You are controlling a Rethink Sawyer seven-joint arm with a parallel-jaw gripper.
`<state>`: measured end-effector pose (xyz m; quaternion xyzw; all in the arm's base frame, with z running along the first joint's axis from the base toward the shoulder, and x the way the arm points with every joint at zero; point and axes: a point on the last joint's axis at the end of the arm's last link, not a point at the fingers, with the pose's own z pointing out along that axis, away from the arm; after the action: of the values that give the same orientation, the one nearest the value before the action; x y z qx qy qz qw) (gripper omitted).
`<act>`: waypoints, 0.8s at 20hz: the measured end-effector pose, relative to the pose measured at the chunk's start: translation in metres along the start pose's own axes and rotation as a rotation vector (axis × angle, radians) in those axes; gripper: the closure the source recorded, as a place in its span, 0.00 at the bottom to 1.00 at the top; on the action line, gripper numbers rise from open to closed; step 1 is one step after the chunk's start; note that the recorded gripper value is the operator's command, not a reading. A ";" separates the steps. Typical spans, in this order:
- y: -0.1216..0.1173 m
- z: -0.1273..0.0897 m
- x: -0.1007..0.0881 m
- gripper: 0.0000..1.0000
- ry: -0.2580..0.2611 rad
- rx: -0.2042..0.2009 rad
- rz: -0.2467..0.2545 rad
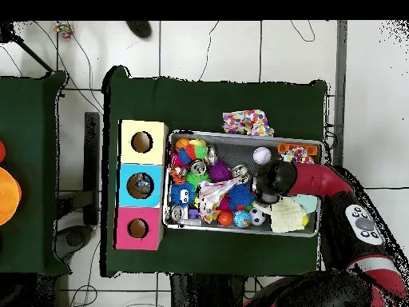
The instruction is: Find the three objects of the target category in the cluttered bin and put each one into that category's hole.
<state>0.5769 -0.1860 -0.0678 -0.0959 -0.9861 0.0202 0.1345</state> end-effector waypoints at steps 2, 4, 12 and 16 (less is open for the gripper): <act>-0.001 0.000 0.001 0.00 -0.028 -0.012 0.003; -0.003 -0.001 0.002 1.00 -0.056 -0.025 0.005; 0.002 -0.012 -0.006 1.00 -0.106 -0.038 -0.002; 0.000 -0.015 -0.006 1.00 -0.110 -0.035 0.000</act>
<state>0.5869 -0.1870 -0.0553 -0.0969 -0.9922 0.0080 0.0783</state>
